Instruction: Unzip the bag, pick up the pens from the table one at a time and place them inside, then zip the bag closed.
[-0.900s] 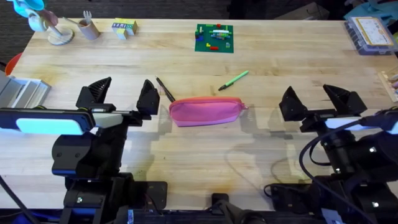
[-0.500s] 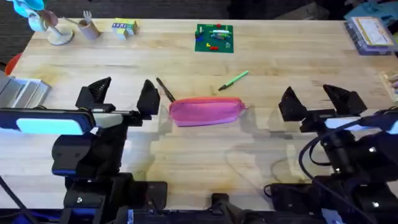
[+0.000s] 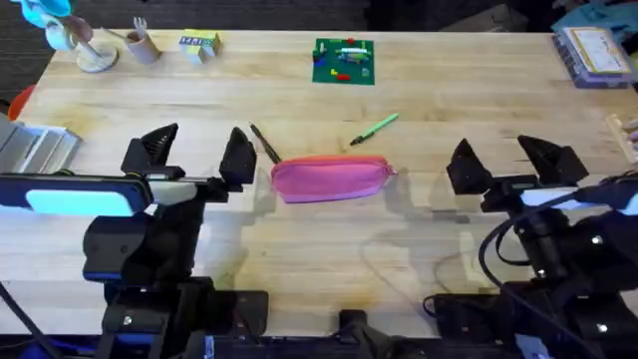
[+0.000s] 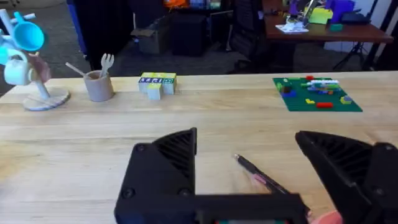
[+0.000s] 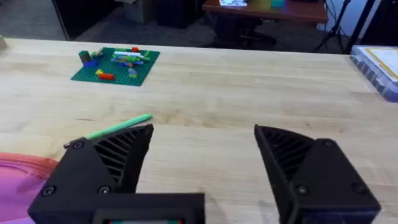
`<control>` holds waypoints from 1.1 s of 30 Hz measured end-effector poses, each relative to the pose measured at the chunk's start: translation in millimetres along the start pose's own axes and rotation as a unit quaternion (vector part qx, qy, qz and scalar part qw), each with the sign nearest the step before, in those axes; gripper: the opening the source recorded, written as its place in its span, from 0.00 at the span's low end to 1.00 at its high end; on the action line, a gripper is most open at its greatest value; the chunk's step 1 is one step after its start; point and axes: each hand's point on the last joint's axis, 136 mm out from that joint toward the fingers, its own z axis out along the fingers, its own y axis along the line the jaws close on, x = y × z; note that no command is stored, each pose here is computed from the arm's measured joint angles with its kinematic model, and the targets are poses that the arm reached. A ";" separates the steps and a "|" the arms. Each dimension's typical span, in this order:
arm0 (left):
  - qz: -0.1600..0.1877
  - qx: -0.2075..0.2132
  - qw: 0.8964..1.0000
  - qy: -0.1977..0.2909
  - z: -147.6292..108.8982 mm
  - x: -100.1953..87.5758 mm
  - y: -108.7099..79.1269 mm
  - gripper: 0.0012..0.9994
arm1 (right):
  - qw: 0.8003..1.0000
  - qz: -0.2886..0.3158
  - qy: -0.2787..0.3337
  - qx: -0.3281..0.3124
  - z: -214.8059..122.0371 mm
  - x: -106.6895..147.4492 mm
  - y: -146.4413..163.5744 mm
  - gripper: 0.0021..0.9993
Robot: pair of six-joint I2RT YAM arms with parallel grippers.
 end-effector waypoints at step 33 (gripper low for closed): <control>-0.001 0.013 0.998 0.054 -10.2 -87.9 -5.4 0.99 | 0.994 0.006 0.103 -0.028 -33.1 -88.5 11.0 1.00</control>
